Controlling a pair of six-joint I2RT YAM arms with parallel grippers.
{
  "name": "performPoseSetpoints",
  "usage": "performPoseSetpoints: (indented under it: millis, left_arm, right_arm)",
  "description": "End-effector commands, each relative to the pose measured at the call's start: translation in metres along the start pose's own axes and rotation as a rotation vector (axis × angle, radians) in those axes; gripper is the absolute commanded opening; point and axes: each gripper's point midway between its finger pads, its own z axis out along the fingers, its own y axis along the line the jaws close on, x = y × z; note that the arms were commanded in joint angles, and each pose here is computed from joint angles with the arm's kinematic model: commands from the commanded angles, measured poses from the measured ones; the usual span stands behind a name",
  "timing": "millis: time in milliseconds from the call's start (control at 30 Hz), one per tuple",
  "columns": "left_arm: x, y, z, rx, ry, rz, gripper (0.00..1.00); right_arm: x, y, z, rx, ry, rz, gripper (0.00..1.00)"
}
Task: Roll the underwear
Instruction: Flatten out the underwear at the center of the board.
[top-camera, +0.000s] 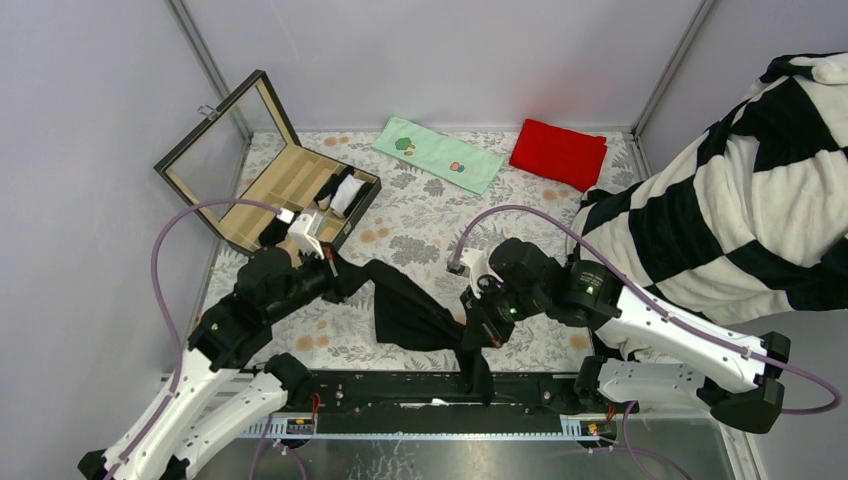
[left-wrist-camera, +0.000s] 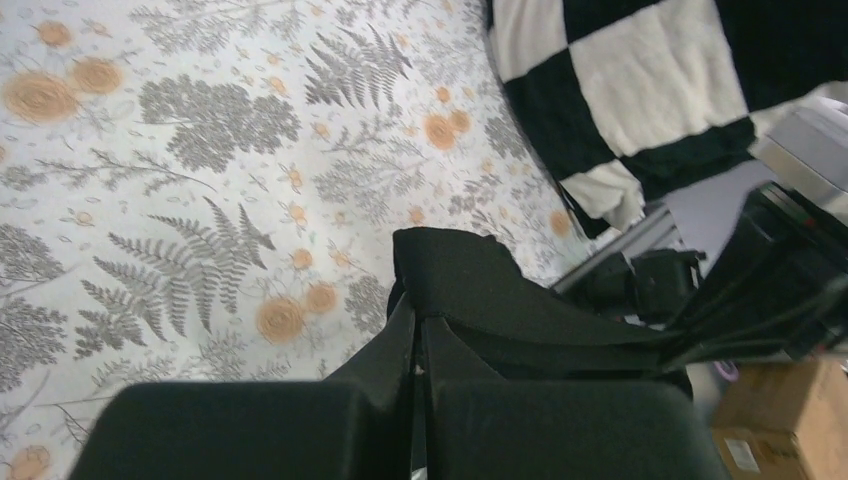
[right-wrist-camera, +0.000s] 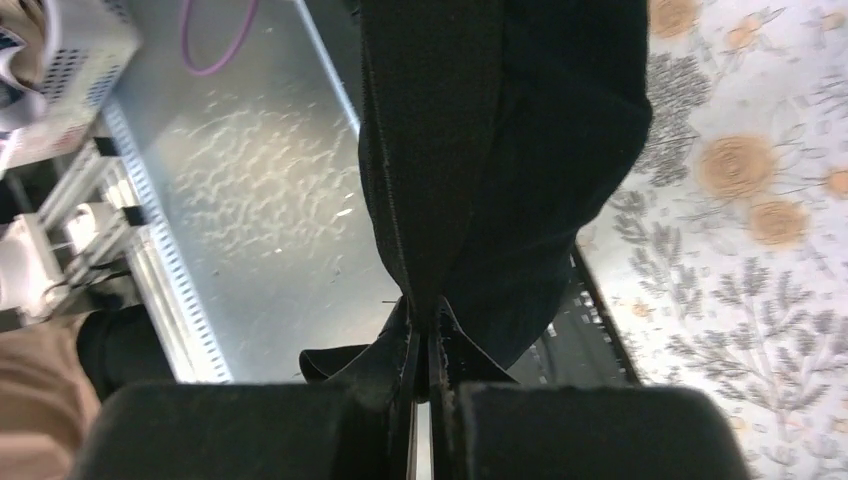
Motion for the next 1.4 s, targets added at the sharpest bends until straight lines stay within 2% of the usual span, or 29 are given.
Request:
performPoseSetpoints:
  millis: [0, 67, 133, 200, 267, 300, 367, 500, 633, 733, 833, 1033, 1267, 1367]
  left_arm:
    - [0.026, 0.001, -0.021, -0.015, 0.118, -0.065, 0.0]
    - [0.035, 0.003, -0.012, -0.01, 0.137, -0.101, 0.0]
    - [0.04, 0.01, 0.006, -0.027, 0.131, -0.142, 0.0]
    - [0.04, 0.021, 0.028, -0.053, 0.103, -0.155, 0.0]
    - [0.038, 0.039, 0.051, -0.129, 0.08, -0.138, 0.0]
    - [0.037, 0.049, 0.062, -0.175, 0.074, -0.119, 0.0]
    - [0.036, 0.07, 0.081, -0.267, 0.075, -0.089, 0.0]
    - [0.042, 0.085, 0.114, -0.317, 0.132, -0.033, 0.0]
    - [0.05, 0.097, 0.129, -0.359, 0.167, -0.011, 0.0]
    - [0.049, 0.104, 0.129, -0.386, 0.157, -0.009, 0.0]
    - [0.049, 0.108, 0.126, -0.403, 0.149, -0.011, 0.0]
    - [0.053, 0.112, 0.122, -0.402, 0.158, -0.013, 0.0]
    - [0.058, 0.111, 0.124, -0.385, 0.17, -0.014, 0.0]
    - [0.059, 0.111, 0.125, -0.384, 0.174, -0.018, 0.0]
  right_arm:
    - [0.028, 0.025, -0.01, -0.127, 0.087, 0.127, 0.05]
    - [0.028, -0.001, -0.001, 0.01, 0.076, 0.147, 0.11]
    - [0.03, -0.036, 0.015, 0.188, 0.103, 0.171, 0.28]
    - [0.03, -0.086, 0.019, 0.447, 0.131, 0.201, 0.31]
    - [0.027, -0.141, 0.012, 0.707, 0.123, 0.23, 0.47]
    - [0.024, -0.166, 0.007, 0.807, 0.1, 0.248, 0.52]
    - [0.017, -0.2, 0.001, 0.883, 0.047, 0.306, 0.55]
    - [0.0, -0.196, 0.005, 0.809, -0.019, 0.318, 0.62]
    - [0.008, -0.155, 0.03, 0.519, 0.046, 0.28, 0.67]
    - [0.025, -0.128, 0.048, 0.344, 0.061, 0.36, 0.68]
    - [0.045, -0.133, 0.056, 0.375, 0.043, 0.517, 0.69]
    - [0.072, -0.153, 0.055, 0.479, -0.198, 0.833, 0.69]
    - [0.06, -0.15, 0.054, 0.279, -0.534, 1.071, 0.7]
    - [0.062, -0.155, 0.056, 0.244, -0.606, 1.147, 0.7]
